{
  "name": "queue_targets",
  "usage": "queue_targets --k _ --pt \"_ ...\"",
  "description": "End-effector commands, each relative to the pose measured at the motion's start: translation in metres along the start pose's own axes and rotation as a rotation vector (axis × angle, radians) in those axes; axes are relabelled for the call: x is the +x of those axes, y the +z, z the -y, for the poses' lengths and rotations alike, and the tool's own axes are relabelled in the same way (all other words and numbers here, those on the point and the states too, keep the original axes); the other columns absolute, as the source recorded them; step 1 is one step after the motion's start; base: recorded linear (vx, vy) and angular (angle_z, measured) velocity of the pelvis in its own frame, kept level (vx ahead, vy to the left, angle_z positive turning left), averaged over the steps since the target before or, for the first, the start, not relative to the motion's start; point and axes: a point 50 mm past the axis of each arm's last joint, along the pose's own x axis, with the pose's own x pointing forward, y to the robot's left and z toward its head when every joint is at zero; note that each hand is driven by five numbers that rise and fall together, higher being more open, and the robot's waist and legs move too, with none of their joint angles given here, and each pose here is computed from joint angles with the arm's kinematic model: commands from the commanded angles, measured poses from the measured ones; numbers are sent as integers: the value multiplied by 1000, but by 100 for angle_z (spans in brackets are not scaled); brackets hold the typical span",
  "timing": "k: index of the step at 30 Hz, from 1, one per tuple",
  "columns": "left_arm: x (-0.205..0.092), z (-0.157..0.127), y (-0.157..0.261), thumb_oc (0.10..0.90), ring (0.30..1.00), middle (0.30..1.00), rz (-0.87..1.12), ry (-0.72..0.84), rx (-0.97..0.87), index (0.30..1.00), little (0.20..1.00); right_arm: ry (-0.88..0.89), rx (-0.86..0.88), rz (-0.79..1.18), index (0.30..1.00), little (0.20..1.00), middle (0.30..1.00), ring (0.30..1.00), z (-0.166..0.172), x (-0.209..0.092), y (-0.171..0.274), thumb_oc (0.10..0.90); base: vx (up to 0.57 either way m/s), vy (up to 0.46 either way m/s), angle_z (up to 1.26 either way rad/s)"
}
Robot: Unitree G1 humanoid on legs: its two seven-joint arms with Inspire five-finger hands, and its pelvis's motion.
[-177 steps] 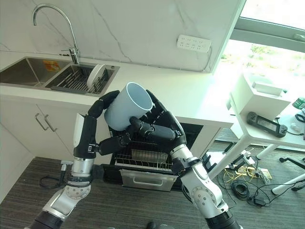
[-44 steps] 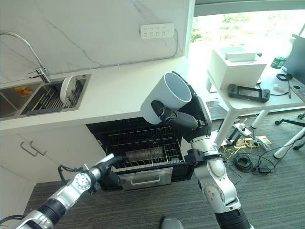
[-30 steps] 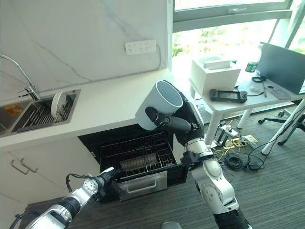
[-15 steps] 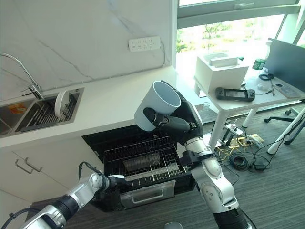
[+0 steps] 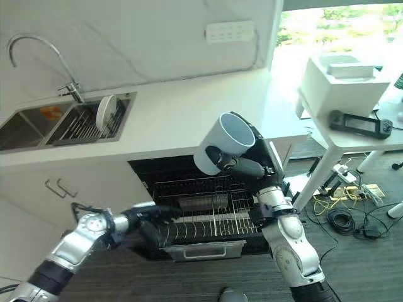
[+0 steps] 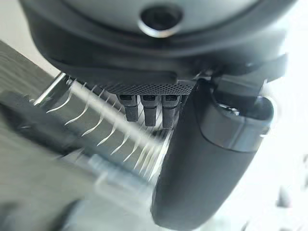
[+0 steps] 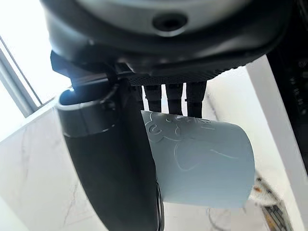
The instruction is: Place the dishes in the dishwasher.
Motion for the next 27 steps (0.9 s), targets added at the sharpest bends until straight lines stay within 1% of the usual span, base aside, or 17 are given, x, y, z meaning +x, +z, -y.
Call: queue_targets --k 1,2,3,4,6,15,19,21,25,27 --pt "-13 -21 35 800 900 900 242 179 18 900 900 57 4 370 300 300 300 300 -17 14 60 400 39 -39 25" --pt "-19 -25 41 800 900 900 336 268 -48 900 900 9 -15 370 300 300 300 300 -10 14 60 400 0 0 0" --pt "-20 -25 43 800 900 900 380 302 -100 900 900 -16 -19 361 300 300 300 300 -7 14 59 400 0 0 0" --pt "-20 -24 43 800 900 900 390 308 -115 900 900 -23 -23 360 300 300 300 300 -6 14 59 400 15 -14 3" --pt "-22 -21 46 800 900 900 452 340 -200 900 900 -72 -80 341 300 300 300 300 2 12 56 400 0 0 0" --pt "-28 -9 51 800 900 900 546 325 -271 900 900 -185 -258 245 300 300 300 300 24 4 45 400 31 -40 -1" --pt "-33 -9 57 800 900 900 587 316 -289 900 900 -200 -347 190 300 300 300 300 28 4 40 400 -16 -103 -2" --pt "-35 -14 74 800 900 900 654 322 -255 900 900 -192 -372 229 300 300 300 300 22 13 43 400 -365 -152 -2" --pt "-46 -31 116 800 900 900 803 340 -202 900 900 -141 -442 301 300 300 300 300 3 42 64 400 -394 -13 -5" --pt "-47 -32 123 800 900 900 824 337 -197 900 900 -122 -473 295 300 300 300 300 1 47 66 400 -151 20 1"
